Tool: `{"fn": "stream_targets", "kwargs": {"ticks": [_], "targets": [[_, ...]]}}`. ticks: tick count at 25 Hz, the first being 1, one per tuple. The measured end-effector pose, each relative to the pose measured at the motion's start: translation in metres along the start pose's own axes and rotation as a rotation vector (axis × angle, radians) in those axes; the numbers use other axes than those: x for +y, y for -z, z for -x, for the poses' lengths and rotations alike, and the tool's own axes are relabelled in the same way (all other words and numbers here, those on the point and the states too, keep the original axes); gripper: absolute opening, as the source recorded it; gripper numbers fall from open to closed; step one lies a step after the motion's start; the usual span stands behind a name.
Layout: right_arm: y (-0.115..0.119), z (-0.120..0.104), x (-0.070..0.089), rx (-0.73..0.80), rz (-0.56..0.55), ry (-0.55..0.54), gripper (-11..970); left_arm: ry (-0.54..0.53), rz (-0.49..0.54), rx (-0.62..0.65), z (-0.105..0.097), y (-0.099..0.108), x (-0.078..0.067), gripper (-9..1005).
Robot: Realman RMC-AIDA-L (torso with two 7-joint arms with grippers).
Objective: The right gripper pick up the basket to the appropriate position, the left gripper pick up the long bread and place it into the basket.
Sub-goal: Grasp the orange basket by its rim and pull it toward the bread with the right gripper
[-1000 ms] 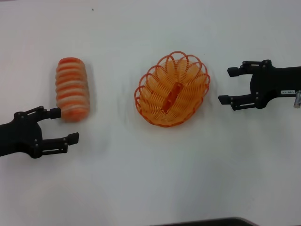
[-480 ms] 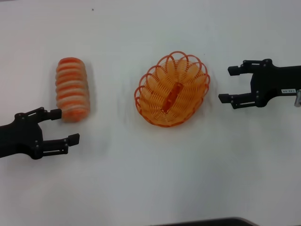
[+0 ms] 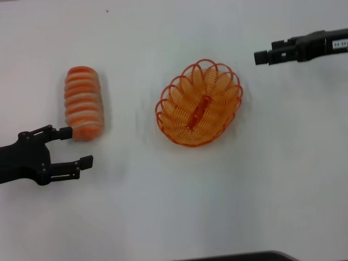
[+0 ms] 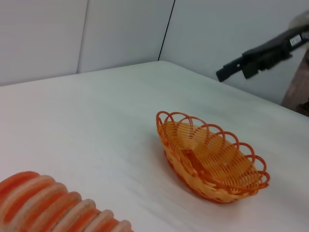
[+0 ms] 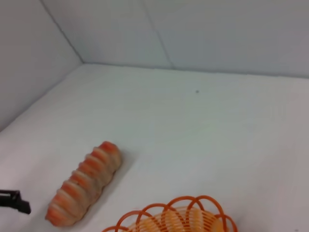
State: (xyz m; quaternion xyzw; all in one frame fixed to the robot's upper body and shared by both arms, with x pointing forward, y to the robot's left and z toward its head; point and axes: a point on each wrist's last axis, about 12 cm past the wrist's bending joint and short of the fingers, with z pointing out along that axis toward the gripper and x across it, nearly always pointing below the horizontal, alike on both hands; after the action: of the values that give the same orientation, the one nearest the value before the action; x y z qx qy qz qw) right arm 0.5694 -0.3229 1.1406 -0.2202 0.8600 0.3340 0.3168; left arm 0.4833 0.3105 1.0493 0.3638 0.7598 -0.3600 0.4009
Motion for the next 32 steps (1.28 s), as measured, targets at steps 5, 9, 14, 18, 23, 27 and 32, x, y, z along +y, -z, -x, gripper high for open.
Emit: {"fn": "stream_targets", "kwargs": {"ticks": [5, 9, 14, 18, 23, 27, 32], "targets": [[-0.008, 0.040, 0.007, 0.138, -0.100, -0.044, 841, 0.000, -0.001, 0.000, 0.000, 0.000, 0.000, 934], [-0.026, 0.065, 0.018, 0.236, -0.170, 0.066, 838, -0.002, -0.003, 0.001, 0.000, 0.001, 0.000, 934], [-0.055, 0.077, 0.035, 0.367, -0.229, 0.237, 834, -0.001, -0.003, 0.001, 0.000, 0.001, 0.000, 934], [-0.073, 0.079, 0.042, 0.413, -0.249, 0.338, 830, 0.001, -0.003, 0.002, -0.001, 0.001, 0.000, 934], [-0.092, 0.071, 0.041, 0.436, -0.256, 0.366, 826, 0.006, 0.000, 0.003, -0.002, 0.002, -0.001, 934], [-0.106, 0.062, 0.041, 0.439, -0.234, 0.362, 823, 0.007, 0.002, 0.003, -0.003, 0.002, -0.001, 934], [-0.116, 0.056, 0.041, 0.448, -0.224, 0.365, 819, 0.008, 0.000, 0.003, -0.003, 0.002, -0.002, 934]]}}
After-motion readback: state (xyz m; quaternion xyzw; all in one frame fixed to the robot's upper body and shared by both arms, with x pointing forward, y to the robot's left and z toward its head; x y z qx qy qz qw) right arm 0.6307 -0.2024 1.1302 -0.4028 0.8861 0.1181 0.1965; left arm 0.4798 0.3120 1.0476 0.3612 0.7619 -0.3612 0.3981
